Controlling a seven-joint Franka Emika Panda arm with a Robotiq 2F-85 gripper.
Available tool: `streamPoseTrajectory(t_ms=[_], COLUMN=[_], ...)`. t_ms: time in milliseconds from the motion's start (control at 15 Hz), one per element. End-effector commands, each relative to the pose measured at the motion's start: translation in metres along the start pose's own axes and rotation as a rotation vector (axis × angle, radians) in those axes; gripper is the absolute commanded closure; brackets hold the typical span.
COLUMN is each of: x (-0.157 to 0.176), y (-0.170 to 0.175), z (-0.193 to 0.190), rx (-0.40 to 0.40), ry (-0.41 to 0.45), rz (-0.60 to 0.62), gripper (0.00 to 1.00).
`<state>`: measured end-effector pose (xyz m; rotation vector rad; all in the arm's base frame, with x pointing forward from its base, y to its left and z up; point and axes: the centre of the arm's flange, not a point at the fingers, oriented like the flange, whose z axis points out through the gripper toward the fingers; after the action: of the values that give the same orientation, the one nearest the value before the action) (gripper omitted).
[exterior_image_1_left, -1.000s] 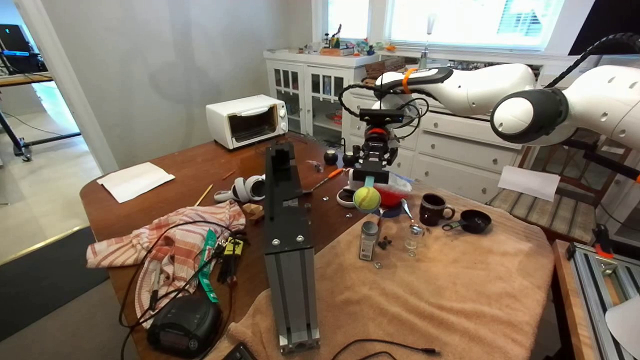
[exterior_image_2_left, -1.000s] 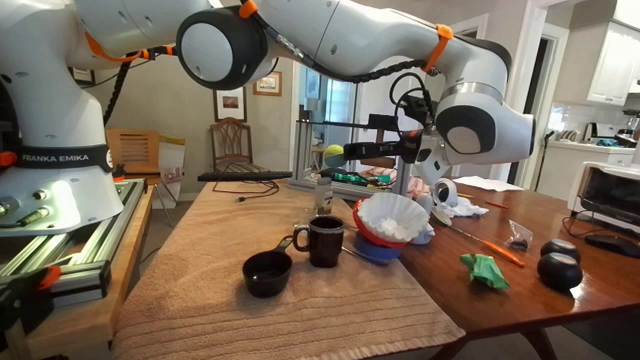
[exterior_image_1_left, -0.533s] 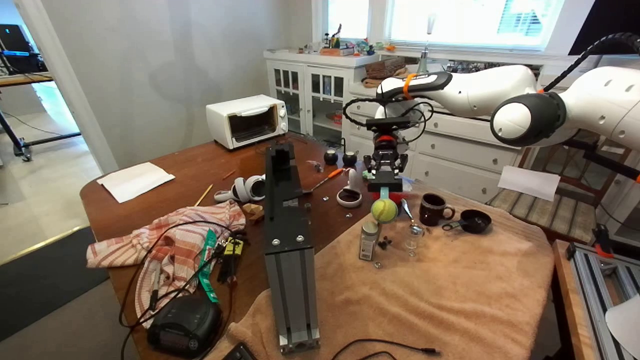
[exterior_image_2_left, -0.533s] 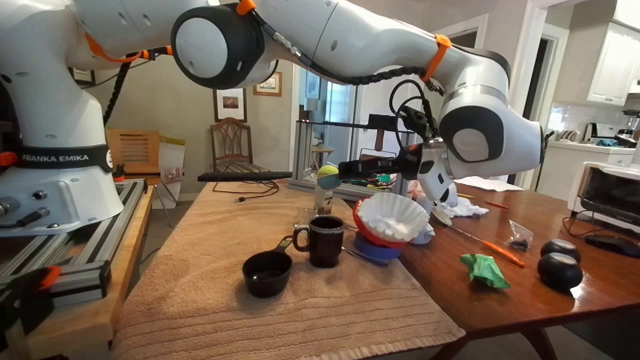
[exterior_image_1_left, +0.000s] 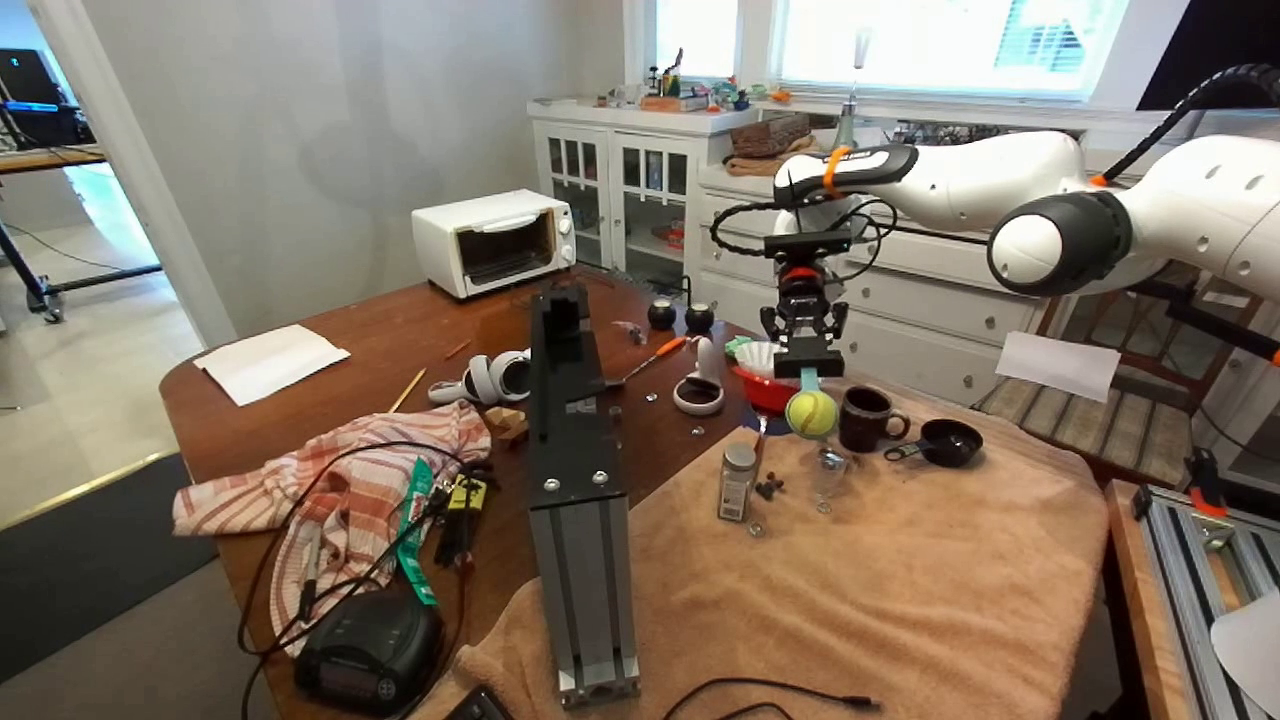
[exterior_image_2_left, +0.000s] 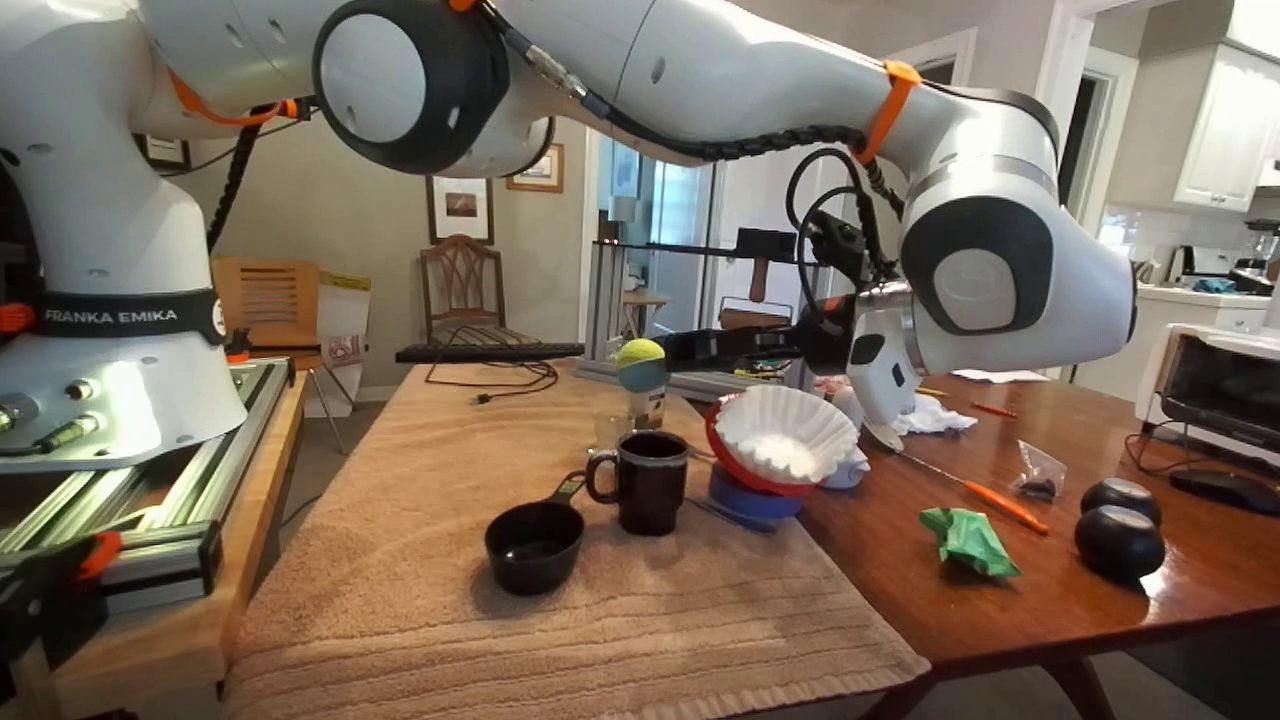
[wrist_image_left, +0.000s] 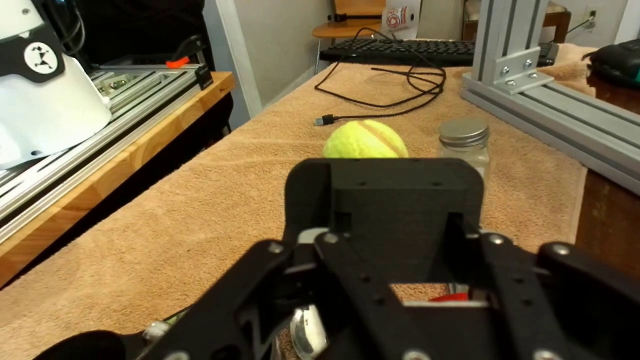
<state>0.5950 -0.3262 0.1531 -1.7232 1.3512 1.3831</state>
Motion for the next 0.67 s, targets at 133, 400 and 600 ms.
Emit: streamPoseTrajectory(t_ms=[133, 400, 600], x=[-0.004, -0.007, -0.007], y=[0.004, 0.011, 0.014], z=[-0.021, -0.028, -0.028], rx=[0.030, 0.030, 0.021], ry=[0.040, 0.072, 0.106], rz=[-0.006, 0.020, 0.029], gripper=[0.78, 0.78, 0.78])
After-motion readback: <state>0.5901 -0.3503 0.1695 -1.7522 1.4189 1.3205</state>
